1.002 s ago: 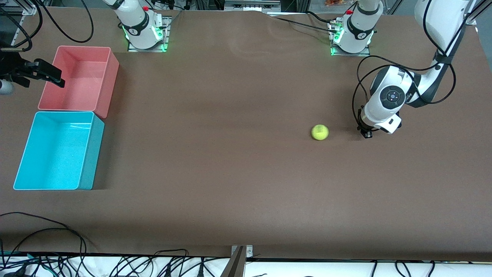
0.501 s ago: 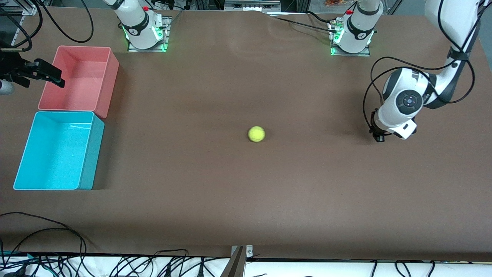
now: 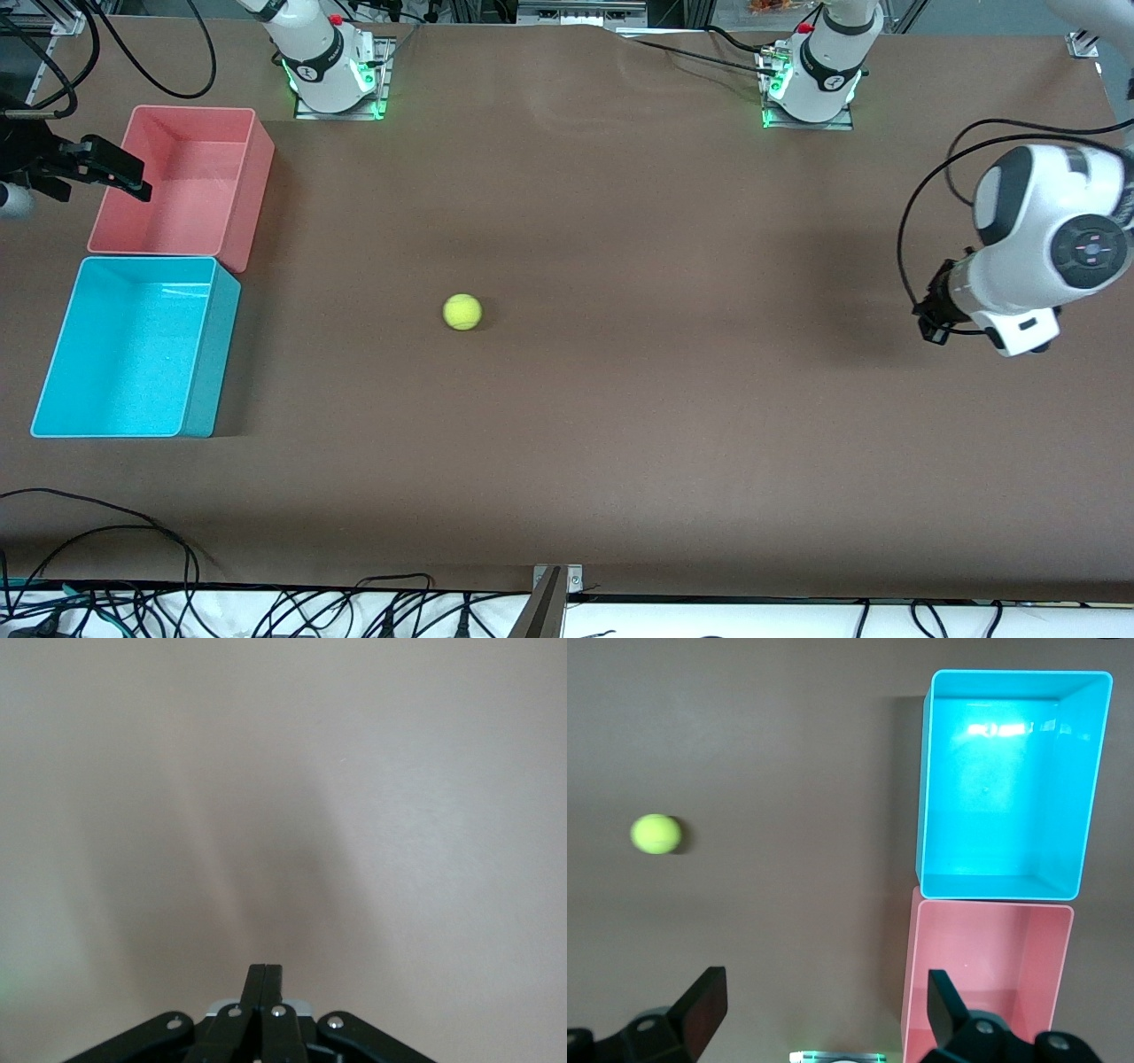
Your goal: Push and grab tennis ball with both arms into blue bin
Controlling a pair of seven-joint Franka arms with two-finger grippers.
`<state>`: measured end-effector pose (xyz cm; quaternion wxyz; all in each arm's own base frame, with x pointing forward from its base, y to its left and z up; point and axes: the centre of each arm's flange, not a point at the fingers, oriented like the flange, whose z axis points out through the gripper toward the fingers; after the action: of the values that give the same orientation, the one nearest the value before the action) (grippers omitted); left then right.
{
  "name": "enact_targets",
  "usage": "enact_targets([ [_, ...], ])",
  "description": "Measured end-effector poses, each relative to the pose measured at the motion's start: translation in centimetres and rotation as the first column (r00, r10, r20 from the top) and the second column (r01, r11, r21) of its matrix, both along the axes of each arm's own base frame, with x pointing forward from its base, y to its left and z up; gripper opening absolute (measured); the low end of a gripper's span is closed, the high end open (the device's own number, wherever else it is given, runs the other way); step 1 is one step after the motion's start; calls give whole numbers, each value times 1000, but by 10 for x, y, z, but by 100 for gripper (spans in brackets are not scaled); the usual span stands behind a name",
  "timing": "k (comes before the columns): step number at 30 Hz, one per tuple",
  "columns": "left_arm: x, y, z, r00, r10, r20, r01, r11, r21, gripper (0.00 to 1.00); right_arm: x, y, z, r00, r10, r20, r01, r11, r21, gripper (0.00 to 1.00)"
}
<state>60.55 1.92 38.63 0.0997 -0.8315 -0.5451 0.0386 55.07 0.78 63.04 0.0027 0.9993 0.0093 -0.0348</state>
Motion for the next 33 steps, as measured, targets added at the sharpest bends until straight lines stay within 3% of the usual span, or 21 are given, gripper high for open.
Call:
enact_targets([
  [4, 8, 1, 31, 985, -170, -7, 169, 985, -27, 1, 0, 4, 0, 1000, 6, 0, -6, 1000, 0, 100],
  [9, 15, -1, 62, 934, -357, 2, 356, 933, -53, 1, 0, 4, 0, 1000, 7, 0, -7, 1000, 0, 100],
  [17, 22, -9, 117, 809, -587, 43, 587, 801, -112, 1, 0, 11, 0, 1000, 18, 0, -18, 1000, 1, 100],
  [21, 20, -13, 142, 716, -697, 43, 695, 705, -141, 1, 1, 13, -2, 1000, 22, -3, -22, 1000, 5, 100],
  [27, 15, -19, 168, 601, -798, 38, 790, 586, -183, 2, 11, 14, -24, 999, 22, -44, -22, 1000, 4, 100],
  [29, 14, -21, 172, 581, -813, 42, 803, 565, -189, 3, 16, 14, -34, 998, 22, -61, -22, 1000, 3, 100],
  [33, 13, -24, 174, 565, -824, 45, 813, 547, -197, 18, 23, 15, -50, 996, 23, -85, -22, 1000, 2, 100],
])
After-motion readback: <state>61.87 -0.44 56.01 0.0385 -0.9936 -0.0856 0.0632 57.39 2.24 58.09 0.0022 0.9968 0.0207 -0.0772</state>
